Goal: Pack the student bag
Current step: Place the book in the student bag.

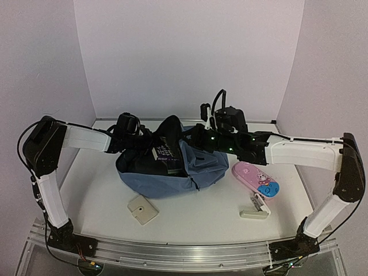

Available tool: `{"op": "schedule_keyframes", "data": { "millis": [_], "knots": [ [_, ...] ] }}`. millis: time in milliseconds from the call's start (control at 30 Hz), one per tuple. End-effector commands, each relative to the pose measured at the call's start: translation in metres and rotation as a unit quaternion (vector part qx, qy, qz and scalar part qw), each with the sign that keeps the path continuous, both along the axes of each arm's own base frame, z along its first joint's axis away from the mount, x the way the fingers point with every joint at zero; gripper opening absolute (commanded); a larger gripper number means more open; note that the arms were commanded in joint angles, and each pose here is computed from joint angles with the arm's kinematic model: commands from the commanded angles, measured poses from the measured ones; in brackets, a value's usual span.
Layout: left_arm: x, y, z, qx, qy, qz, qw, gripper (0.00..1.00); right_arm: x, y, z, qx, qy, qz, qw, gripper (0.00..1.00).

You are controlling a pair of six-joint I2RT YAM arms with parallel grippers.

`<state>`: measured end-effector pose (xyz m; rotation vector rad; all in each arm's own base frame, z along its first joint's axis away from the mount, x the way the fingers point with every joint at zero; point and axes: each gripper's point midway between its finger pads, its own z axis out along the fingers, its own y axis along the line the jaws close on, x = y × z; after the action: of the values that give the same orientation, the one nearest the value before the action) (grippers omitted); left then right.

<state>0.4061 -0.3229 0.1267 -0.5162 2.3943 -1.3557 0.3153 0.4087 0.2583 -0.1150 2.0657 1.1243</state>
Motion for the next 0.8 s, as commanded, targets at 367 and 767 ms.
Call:
{"op": "schedule_keyframes", "data": {
  "millis": [367,767],
  "knots": [
    [-0.02,0.035,-0.017,0.147,-0.021,0.01,0.989,0.68,-0.005,-0.011,0.062,0.062,-0.063,-0.008,0.996,0.0],
    [-0.034,0.022,-0.034,0.157,-0.008,-0.018,0.987,0.52,-0.004,-0.009,0.057,0.059,-0.058,-0.005,0.997,0.0]
  ]
}}
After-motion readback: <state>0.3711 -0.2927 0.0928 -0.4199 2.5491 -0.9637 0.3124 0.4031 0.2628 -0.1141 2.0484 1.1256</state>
